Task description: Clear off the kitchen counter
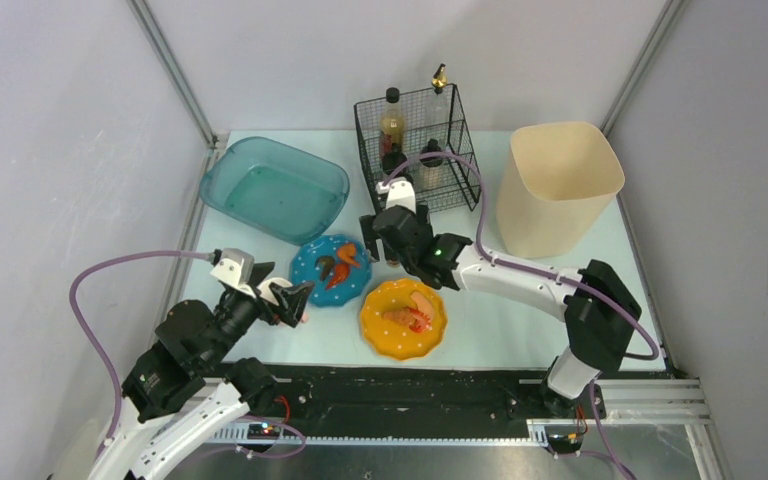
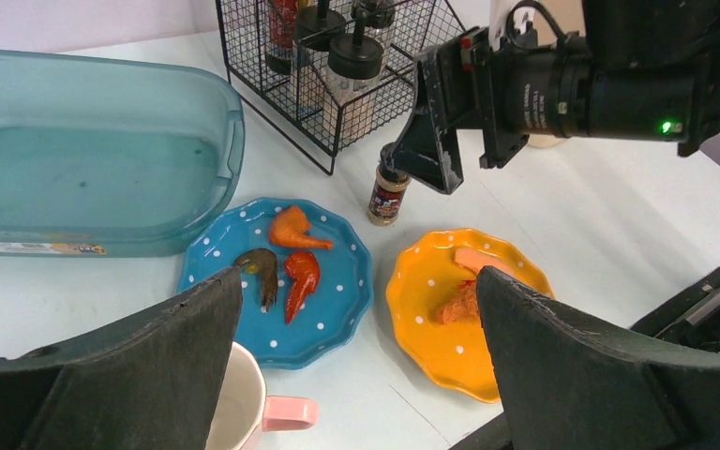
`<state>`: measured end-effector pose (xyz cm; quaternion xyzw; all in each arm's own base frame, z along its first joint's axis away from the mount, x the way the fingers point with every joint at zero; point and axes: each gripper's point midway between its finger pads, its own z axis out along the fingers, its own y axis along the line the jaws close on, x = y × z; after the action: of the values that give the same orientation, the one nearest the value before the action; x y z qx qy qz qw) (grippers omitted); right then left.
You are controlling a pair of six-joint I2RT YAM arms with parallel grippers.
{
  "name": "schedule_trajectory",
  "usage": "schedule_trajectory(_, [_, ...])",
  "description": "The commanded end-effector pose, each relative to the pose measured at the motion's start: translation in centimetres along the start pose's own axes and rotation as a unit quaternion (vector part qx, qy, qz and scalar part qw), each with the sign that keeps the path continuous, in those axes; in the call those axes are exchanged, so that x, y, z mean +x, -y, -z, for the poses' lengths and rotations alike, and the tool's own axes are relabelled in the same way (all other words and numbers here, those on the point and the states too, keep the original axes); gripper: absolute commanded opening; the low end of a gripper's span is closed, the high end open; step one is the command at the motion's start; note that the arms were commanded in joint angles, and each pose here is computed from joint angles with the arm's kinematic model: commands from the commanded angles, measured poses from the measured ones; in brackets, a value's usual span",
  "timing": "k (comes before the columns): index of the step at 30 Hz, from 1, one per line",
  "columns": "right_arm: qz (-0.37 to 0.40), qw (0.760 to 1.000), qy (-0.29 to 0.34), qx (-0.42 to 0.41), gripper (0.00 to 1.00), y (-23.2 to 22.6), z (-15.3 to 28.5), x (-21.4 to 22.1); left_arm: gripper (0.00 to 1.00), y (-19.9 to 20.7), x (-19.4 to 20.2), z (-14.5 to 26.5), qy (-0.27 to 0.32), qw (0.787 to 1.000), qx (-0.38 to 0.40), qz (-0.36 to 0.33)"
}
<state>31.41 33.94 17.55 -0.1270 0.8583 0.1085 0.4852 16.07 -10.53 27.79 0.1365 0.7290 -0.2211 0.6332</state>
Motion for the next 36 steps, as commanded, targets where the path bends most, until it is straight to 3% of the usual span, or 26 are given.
schedule_trajectory(1, [-0.033,0.999,0.035,0.02,0.95,0.3,-1.3,-0.2,0.98,0.1,-0.5,-0.2,0.01,1.0,0.002,-0.007])
schedule_trajectory(16, [-0.027,0.998,0.04,0.04,0.9,-0.2,-5.6,2.4,0.98,0.1,-0.4,-0.3,0.008,1.0,0.003,-0.007])
schedule_trajectory(27, [-0.046,0.996,0.034,0.064,0.71,1.6,-7.0,2.9,0.98,0.1,-0.4,-0.3,0.007,1.0,0.002,-0.007])
schedule_trajectory(31, [-0.035,0.996,0.035,0.068,0.55,2.1,-7.0,2.7,0.98,0.1,-0.3,-0.4,0.006,1.0,0.002,-0.007])
schedule_trajectory(35, [-0.025,0.996,0.048,0.068,0.19,2.2,-6.2,1.5,0.98,0.1,-0.4,-0.3,0.006,1.0,0.002,-0.007])
schedule_trajectory(36, [-0.022,0.996,0.05,0.074,0.14,2.5,-5.9,1.2,0.98,0.1,-0.4,-0.4,0.006,1.0,0.001,-0.007])
